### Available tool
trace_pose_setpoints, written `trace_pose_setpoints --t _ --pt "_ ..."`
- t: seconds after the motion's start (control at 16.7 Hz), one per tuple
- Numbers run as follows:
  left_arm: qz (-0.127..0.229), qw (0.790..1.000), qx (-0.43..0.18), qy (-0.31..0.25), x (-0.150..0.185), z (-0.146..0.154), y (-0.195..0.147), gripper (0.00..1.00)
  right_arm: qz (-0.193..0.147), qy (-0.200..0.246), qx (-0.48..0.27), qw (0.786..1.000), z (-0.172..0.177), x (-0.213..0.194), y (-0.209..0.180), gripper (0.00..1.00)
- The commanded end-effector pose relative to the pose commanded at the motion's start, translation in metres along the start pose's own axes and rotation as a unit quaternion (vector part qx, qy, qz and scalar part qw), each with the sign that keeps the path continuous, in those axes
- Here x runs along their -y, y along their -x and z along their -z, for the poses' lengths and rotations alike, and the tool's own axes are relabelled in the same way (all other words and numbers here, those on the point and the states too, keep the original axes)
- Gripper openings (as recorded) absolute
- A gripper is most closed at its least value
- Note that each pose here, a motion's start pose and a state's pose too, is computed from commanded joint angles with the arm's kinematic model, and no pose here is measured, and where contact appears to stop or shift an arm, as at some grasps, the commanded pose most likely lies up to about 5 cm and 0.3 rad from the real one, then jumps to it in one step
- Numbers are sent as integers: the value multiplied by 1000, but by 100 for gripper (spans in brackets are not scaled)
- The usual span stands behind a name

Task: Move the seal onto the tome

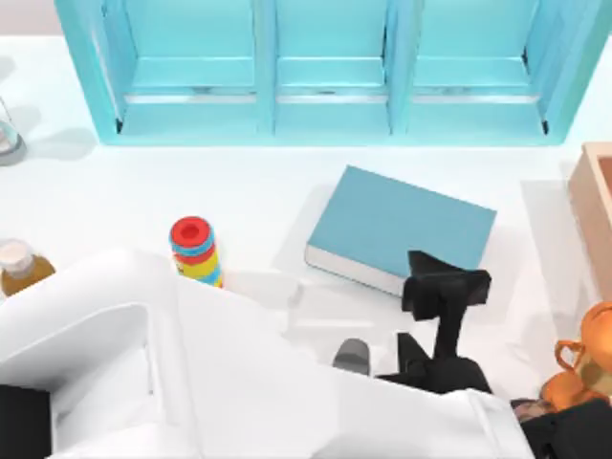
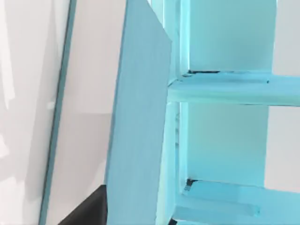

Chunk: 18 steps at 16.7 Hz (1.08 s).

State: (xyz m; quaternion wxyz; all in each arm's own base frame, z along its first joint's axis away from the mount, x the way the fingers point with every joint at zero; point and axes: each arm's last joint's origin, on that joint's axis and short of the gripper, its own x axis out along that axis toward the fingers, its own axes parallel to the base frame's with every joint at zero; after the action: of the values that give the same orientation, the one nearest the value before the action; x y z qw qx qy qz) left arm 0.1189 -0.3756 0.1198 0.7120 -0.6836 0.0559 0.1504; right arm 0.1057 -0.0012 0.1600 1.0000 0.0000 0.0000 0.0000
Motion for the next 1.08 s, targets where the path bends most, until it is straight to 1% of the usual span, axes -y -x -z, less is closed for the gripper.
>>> trace_pose_setpoints --t 0.18,0.3,0.42,0.54,0.66,0.78,0.9,1.08 --pt "-27 999 15 -24 28 -22 -22 100 0 0 0 1000 0 0 0 100" --pt "-53 997 24 -57 50 -48 -41 100 0 0 0 1000 0 0 0 100" --pt "-80 991 27 -101 71 -82 -59 100 0 0 0 1000 0 0 0 100" --pt "-103 982 19 -155 92 -123 -72 100 0 0 0 1000 0 0 0 100" --pt "-111 970 2 -215 110 -168 -79 100 0 0 0 1000 0 0 0 100" --pt "-101 955 -20 -277 124 -215 -77 100 0 0 0 1000 0 0 0 100" --pt "-73 936 -38 -343 128 -260 -69 100 0 0 0 1000 0 0 0 100" --pt "-22 892 -46 -450 110 -314 -52 100 0 0 0 1000 0 0 0 100"
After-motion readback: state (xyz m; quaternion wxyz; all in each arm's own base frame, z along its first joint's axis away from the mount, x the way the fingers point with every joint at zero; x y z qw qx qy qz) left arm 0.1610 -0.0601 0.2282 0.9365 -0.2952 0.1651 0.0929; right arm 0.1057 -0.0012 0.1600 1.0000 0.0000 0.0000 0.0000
